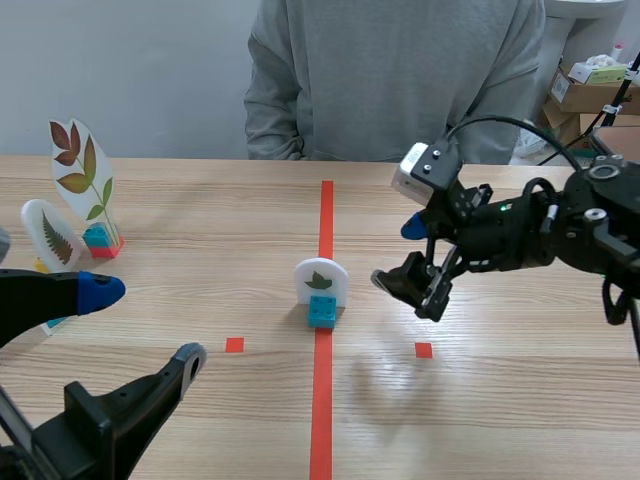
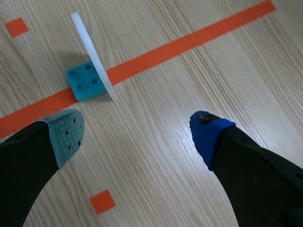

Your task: Do the leaf sorting experiment

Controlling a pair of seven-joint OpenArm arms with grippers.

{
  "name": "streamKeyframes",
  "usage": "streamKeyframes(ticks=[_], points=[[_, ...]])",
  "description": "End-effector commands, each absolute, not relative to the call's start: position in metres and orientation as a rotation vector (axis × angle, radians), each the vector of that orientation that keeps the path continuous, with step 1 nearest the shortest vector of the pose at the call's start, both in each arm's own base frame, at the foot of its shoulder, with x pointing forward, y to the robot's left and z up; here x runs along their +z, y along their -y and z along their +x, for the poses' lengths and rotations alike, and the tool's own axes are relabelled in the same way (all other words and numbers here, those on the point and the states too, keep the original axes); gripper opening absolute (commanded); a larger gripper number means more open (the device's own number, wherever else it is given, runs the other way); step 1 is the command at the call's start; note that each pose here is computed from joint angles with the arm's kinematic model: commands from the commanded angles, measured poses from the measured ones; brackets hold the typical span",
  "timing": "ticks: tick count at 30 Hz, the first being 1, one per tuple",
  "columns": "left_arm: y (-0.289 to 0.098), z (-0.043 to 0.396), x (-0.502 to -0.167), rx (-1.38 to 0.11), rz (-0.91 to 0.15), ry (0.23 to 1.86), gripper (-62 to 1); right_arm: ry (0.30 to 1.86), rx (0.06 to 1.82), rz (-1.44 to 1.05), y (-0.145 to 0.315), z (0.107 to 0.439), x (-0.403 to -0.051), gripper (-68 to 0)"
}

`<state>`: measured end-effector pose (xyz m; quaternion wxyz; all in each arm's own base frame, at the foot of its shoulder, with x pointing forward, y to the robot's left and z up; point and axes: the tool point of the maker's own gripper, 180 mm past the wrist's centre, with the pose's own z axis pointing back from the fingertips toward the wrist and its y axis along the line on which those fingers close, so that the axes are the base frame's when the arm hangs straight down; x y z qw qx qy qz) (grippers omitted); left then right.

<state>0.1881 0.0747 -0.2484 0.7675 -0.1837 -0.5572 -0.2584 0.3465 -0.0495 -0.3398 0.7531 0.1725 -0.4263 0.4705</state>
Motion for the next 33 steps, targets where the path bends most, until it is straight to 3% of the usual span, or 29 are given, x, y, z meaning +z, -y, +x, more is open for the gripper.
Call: streamKeyframes(ticks=[1,17,33], points=[[-0.071,0.187,-0.242,-0.548,-0.418,1.229,-6.7,0.977,1.027,0.373,0.045,0.359,-0.327,-21.8],[-0.071,0.185,-0.243,-0.547,-0.419,1.225,-6.7,0.929,1.058,0.449,-0.006,0.360,-0.354,-21.9],[-0.071,0.185,-0.243,-0.547,-0.419,1.225,-6.7,0.941,1.009,0.461,-0.015,0.365,-0.362,-21.9]])
